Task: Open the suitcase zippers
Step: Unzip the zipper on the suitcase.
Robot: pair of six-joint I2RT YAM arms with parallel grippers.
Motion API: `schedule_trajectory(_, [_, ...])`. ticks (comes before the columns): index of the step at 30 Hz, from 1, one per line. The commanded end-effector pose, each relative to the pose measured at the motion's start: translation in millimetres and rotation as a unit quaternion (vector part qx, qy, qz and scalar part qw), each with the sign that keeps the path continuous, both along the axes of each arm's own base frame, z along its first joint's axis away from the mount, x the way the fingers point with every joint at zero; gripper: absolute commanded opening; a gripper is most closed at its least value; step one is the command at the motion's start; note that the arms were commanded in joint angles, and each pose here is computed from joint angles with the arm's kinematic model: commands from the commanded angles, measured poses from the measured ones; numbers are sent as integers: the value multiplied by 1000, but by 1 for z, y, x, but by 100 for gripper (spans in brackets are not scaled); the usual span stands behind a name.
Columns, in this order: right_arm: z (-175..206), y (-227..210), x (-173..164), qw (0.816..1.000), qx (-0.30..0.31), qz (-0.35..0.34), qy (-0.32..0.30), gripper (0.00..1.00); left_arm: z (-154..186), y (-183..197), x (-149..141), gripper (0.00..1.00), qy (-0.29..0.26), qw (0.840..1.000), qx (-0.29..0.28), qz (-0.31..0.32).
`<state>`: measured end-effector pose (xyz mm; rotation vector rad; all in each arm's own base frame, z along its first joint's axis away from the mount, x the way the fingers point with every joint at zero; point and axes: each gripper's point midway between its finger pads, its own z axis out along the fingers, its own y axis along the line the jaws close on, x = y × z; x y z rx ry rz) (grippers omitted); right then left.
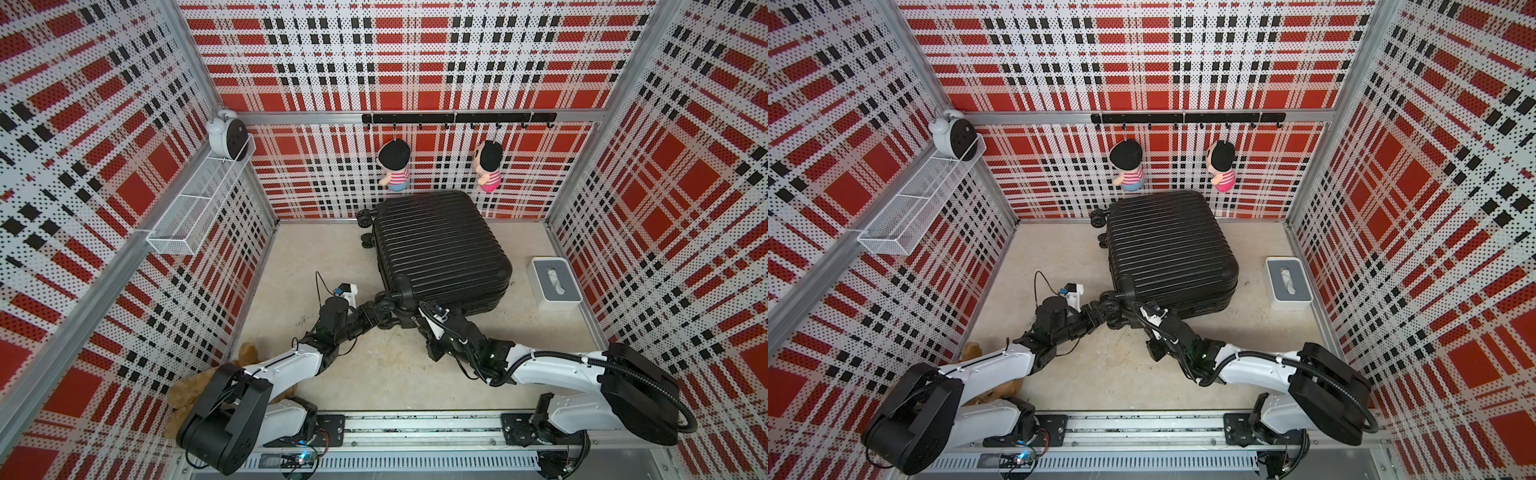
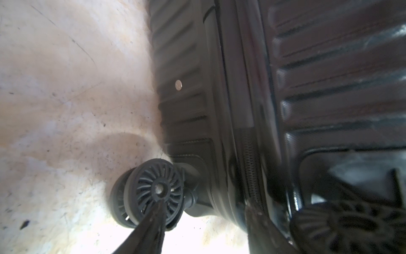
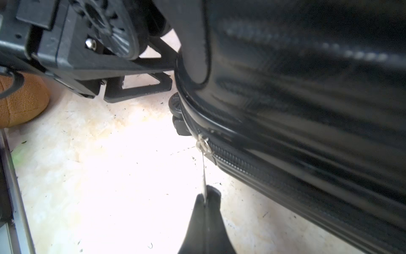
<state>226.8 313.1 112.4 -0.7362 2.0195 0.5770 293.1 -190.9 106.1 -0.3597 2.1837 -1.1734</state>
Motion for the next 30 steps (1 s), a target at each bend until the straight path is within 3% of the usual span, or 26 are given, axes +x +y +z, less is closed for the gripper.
schedule_trajectory(1, [20,24,-3,999,41,16,-19,0,15,-1,-3,60,-40,999,-12,-10])
schedule_trajectory(10, [22,43,-5,999,38,8,-32,0,-11,41,-13,59,-22,999,-1,50])
schedule_trajectory(22, [16,71,2,999,24,-10,-40,0,-62,20,-15,58,32,999,9,6])
schedule_trajectory(30, [14,88,12,998,19,-20,-49,0,-77,12,-18,55,48,999,-6,-12])
